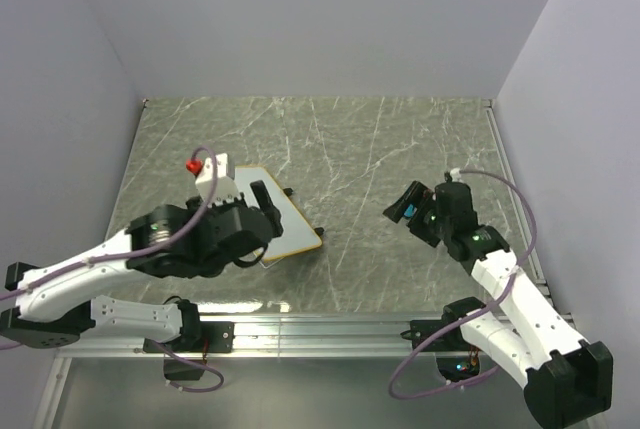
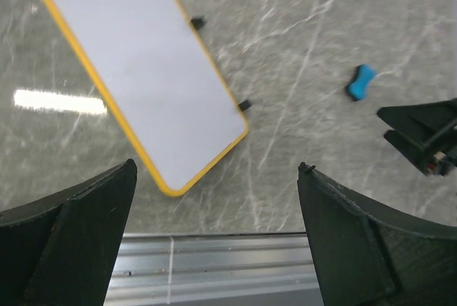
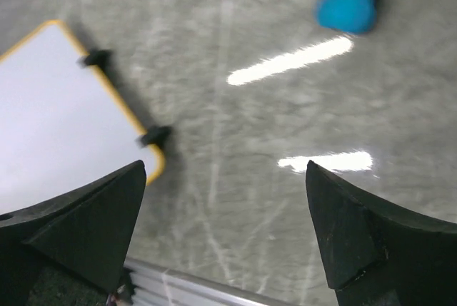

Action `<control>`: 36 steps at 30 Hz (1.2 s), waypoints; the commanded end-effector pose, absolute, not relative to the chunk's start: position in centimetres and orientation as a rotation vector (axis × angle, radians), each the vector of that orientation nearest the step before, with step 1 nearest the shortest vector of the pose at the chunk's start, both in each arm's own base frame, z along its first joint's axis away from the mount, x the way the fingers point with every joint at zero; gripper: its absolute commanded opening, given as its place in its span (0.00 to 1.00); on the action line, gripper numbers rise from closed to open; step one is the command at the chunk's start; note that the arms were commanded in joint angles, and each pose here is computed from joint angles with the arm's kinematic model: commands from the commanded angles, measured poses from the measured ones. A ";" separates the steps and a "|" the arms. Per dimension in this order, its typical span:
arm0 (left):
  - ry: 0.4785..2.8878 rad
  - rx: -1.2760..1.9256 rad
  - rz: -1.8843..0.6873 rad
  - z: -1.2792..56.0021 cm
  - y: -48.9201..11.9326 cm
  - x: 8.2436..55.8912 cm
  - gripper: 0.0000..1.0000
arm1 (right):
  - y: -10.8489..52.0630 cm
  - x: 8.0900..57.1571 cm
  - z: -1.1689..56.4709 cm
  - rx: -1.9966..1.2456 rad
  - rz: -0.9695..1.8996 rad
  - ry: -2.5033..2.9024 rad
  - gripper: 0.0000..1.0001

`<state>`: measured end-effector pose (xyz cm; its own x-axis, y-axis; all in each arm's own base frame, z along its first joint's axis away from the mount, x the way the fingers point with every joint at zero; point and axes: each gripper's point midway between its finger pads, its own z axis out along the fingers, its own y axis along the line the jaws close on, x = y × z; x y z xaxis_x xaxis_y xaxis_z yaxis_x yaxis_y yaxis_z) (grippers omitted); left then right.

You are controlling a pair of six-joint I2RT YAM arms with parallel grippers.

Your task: Erase the whiteboard

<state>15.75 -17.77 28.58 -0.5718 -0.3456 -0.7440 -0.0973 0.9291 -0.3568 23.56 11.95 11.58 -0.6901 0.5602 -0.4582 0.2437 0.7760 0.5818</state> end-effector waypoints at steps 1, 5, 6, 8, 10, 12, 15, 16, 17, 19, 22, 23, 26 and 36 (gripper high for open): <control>2.046 -0.182 -0.357 33.6 -17.4 17.2 0.99 | 13.8 25.1 18.3 0.420 0.777 2.194 1.00; 1.976 -0.073 -0.395 36.5 -19.7 20.1 0.99 | 15.9 25.0 25.2 0.235 0.923 2.090 1.00; 1.975 0.001 -0.353 36.2 -20.1 21.0 0.99 | 16.5 24.5 26.5 0.176 0.965 2.076 1.00; 1.960 -0.013 -0.409 36.8 -21.0 23.6 0.99 | 16.8 23.8 29.7 0.119 1.004 2.016 1.00; 1.967 0.016 -0.393 36.5 -21.3 26.3 0.99 | 16.6 23.1 30.9 0.102 0.998 2.002 1.00; 1.936 0.038 -0.395 37.2 -22.2 28.8 0.99 | 16.1 22.7 32.5 0.093 0.978 1.969 1.00; 1.910 0.019 -0.377 38.3 -21.4 33.0 0.99 | 15.0 21.6 33.8 0.099 0.933 1.938 1.00; 1.903 0.018 -0.375 38.6 -21.3 33.9 0.99 | 14.4 21.2 34.2 0.117 0.911 1.916 1.00; 1.905 0.040 -0.385 38.8 -21.7 34.9 0.99 | 14.1 21.0 34.5 0.122 0.903 1.900 1.00; 1.898 0.019 -0.369 39.2 -20.7 36.7 1.00 | 13.2 20.4 34.9 0.145 0.881 1.856 1.00; 1.886 0.001 -0.364 39.8 -19.5 38.9 0.99 | 12.5 19.7 35.4 0.160 0.867 1.810 1.00; 1.884 0.000 -0.360 39.7 -19.2 39.4 0.99 | 12.2 19.7 35.4 0.171 0.851 1.800 1.00; 1.884 -0.021 -0.341 39.3 -17.8 40.7 0.99 | 11.7 19.6 35.7 0.183 0.825 1.796 1.00; 1.890 -0.097 -0.315 37.9 -15.5 43.1 0.97 | 11.3 21.2 38.4 0.169 0.759 1.775 1.00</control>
